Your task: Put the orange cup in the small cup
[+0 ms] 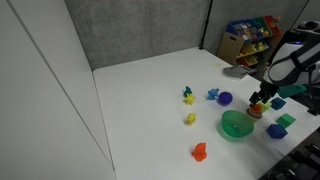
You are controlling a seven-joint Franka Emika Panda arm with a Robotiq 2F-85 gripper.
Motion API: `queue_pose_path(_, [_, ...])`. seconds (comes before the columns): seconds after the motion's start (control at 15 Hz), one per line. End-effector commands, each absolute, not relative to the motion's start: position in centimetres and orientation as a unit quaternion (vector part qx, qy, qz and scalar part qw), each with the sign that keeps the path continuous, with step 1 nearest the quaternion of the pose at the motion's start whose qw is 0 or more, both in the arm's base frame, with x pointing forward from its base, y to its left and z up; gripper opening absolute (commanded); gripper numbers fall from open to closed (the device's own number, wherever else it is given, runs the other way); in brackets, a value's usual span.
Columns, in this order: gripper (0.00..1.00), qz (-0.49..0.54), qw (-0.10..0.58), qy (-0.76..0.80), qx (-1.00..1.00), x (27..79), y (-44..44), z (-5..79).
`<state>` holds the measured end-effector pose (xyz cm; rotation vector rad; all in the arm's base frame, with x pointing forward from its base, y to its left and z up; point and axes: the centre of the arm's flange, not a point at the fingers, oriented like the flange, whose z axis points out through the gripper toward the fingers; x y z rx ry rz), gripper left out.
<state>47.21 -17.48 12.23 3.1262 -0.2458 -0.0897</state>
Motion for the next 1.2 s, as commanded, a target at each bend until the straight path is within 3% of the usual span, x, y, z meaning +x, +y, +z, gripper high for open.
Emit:
queue_pose_path(0.0, [1.00,-0.014,-0.032,-0.069,0.997,47.1,-16.4,13.7])
queue_pose_path(1.13, [1.00,-0.008,-0.087,-0.058,0.994,47.1,-14.4,13.2])
